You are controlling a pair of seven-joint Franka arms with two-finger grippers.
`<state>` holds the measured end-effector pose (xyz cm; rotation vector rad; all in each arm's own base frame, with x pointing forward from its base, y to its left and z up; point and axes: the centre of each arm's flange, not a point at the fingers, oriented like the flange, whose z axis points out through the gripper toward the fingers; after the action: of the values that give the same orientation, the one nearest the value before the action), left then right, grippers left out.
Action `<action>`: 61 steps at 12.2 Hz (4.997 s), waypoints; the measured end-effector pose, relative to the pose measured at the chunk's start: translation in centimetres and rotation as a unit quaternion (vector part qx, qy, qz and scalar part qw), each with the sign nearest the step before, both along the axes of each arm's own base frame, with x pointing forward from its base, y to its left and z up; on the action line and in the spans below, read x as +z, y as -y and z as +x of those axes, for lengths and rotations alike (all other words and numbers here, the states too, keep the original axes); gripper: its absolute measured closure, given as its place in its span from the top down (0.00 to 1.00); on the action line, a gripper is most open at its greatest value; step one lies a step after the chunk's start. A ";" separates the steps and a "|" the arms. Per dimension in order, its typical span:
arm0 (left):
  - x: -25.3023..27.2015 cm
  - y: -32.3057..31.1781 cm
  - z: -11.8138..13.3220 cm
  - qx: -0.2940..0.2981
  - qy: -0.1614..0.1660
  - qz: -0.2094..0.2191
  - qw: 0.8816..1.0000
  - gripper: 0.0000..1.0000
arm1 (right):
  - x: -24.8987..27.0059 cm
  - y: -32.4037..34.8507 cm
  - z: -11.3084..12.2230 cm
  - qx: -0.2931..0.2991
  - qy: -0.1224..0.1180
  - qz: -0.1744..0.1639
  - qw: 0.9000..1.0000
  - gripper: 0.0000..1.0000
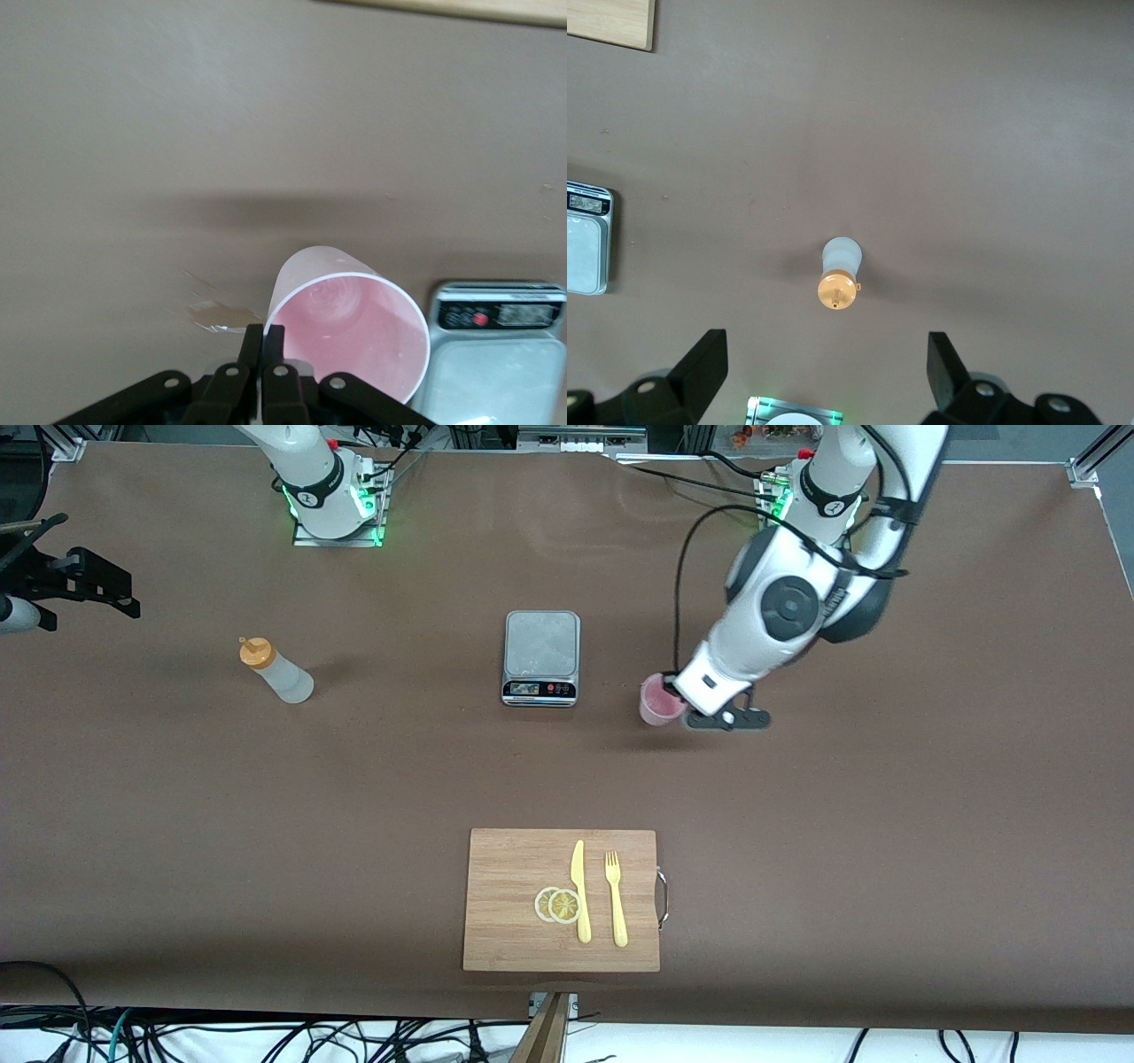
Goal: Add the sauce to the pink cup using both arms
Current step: 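Carry the pink cup with the left gripper onto the scale, then open the left gripper and withdraw it from the cup, then reach the right gripper to the white sauce bottle and grasp it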
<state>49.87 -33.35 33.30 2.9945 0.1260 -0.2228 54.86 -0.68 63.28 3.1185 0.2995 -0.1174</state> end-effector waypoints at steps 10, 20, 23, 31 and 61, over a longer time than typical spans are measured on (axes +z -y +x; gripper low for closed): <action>-1.7 16.5 -9.4 0.025 0.001 0.009 1.000 0.03 | 0.0 0.0 0.0 0.000 0.000 0.000 1.000 1.00; -4.9 18.9 -11.2 0.017 0.010 0.009 1.000 0.05 | 0.0 0.0 0.0 0.000 0.000 0.000 1.000 1.00; -4.8 18.9 -11.2 0.017 0.011 0.008 1.000 0.30 | 0.0 0.0 0.0 0.000 0.000 0.000 1.000 1.00; 5.6 17.2 -8.3 0.017 -0.012 0.012 1.000 1.00 | 0.0 0.0 0.0 0.000 0.000 0.000 1.000 1.00; 22.1 -32.6 7.3 -0.037 -0.047 0.027 0.998 1.00 | -10.6 9.0 0.0 0.384 -0.077 0.173 0.904 1.00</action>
<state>57.16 -0.73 55.41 3.0464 0.0309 -0.3740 54.90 -9.72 52.72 3.0213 1.6691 -0.3267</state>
